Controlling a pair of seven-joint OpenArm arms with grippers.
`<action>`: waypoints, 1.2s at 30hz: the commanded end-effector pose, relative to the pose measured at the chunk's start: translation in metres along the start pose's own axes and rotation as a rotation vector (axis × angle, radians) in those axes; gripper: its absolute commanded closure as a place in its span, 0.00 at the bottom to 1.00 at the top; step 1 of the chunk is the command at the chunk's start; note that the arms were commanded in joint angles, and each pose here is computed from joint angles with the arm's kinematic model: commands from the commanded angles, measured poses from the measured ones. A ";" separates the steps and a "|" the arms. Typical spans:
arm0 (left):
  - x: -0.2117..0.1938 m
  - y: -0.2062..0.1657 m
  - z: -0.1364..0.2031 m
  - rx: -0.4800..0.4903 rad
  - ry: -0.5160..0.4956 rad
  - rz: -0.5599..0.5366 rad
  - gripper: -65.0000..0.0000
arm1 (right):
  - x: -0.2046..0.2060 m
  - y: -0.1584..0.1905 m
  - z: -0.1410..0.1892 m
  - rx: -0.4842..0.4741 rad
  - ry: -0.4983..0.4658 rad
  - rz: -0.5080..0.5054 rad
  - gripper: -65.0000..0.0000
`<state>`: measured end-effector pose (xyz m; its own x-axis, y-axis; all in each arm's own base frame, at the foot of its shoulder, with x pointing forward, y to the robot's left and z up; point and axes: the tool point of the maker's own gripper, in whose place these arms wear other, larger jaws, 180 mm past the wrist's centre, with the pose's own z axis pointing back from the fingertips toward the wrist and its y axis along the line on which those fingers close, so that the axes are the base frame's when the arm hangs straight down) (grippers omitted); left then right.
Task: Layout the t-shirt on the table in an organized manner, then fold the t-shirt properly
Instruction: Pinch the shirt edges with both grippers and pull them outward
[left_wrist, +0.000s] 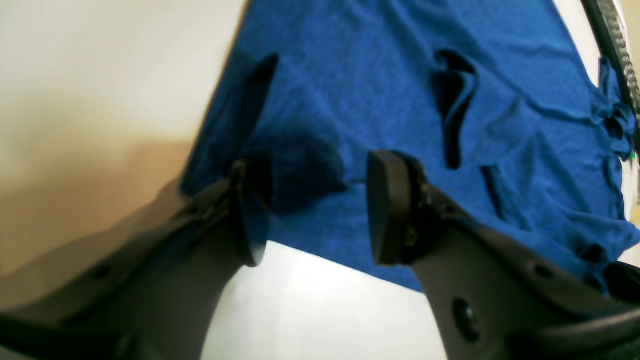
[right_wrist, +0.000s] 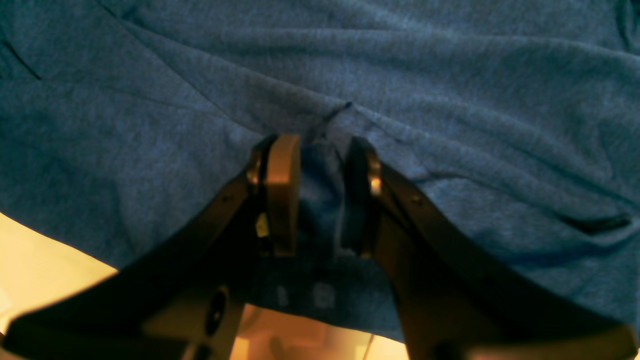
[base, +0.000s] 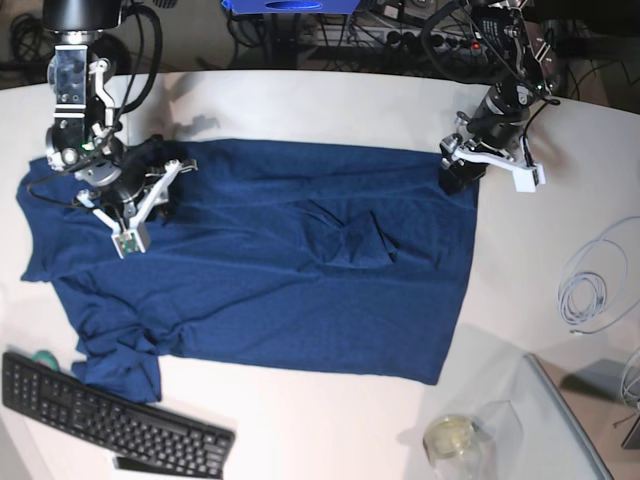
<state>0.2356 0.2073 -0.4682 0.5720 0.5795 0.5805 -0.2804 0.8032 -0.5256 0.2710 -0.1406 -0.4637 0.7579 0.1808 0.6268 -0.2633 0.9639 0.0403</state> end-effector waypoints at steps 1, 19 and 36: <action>0.015 -0.005 0.000 -0.021 -0.045 -0.010 0.54 | 0.012 -0.003 0.002 -0.004 -0.042 0.001 0.76; 0.017 -0.005 -0.001 -0.022 -0.049 -0.013 1.00 | 0.012 -0.003 0.002 -0.004 -0.042 0.001 0.76; 0.051 0.061 0.076 0.155 -0.122 -0.136 1.00 | 0.012 -0.110 0.088 -0.243 -0.305 -0.431 0.75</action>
<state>0.1840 0.2925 -0.4325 0.5386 0.4830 0.6904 -0.3437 0.8741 -0.3434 0.2485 -0.2575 -0.4048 0.5910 -0.2795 0.7567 0.2131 0.9588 0.1877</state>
